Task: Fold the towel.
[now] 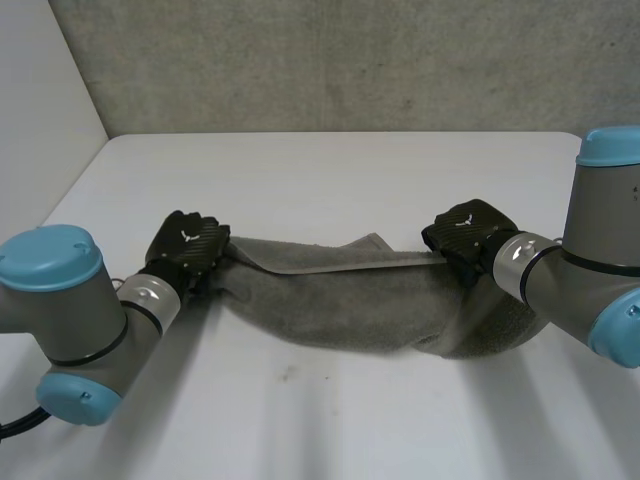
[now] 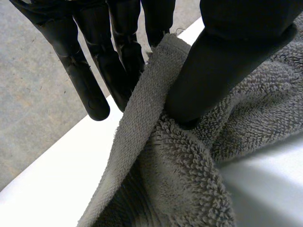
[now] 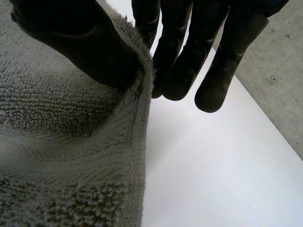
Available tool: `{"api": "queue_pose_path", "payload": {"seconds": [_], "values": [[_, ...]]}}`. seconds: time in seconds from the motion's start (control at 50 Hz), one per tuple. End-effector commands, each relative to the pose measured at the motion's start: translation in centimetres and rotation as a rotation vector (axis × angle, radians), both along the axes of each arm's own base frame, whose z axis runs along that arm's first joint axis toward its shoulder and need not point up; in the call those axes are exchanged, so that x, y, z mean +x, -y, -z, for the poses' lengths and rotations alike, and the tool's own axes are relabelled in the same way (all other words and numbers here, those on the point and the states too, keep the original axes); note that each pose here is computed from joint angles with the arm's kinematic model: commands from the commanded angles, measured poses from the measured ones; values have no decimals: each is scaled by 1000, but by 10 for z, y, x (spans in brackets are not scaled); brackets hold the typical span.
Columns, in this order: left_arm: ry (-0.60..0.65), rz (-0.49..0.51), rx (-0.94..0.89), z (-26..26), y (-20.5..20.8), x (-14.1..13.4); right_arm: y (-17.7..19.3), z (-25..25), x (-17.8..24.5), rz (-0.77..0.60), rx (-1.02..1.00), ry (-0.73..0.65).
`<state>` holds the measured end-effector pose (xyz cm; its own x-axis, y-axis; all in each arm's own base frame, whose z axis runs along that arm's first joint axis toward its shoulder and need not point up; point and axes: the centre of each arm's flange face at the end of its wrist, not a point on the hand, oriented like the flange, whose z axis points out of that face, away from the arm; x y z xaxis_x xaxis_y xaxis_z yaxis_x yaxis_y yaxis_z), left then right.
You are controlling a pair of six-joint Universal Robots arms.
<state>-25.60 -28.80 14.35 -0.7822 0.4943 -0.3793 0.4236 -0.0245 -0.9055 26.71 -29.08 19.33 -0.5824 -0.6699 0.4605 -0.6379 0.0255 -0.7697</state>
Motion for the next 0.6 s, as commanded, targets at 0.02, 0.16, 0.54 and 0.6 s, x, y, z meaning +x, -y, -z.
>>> {"api": "queue_pose_path", "payload": {"seconds": [0.02,0.16,0.54,0.6], "values": [[-21,-15,-64,-27,0,5,3,-9,-2,10,-20,5],[-66,-44,-199,-84,-11,21,-12,-65,-9,9,-111,45],[-96,2,-97,-96,-41,55,-61,-134,-39,-56,-135,11],[-107,-9,26,-65,-27,55,-54,-117,-37,-76,-88,-47]]}}
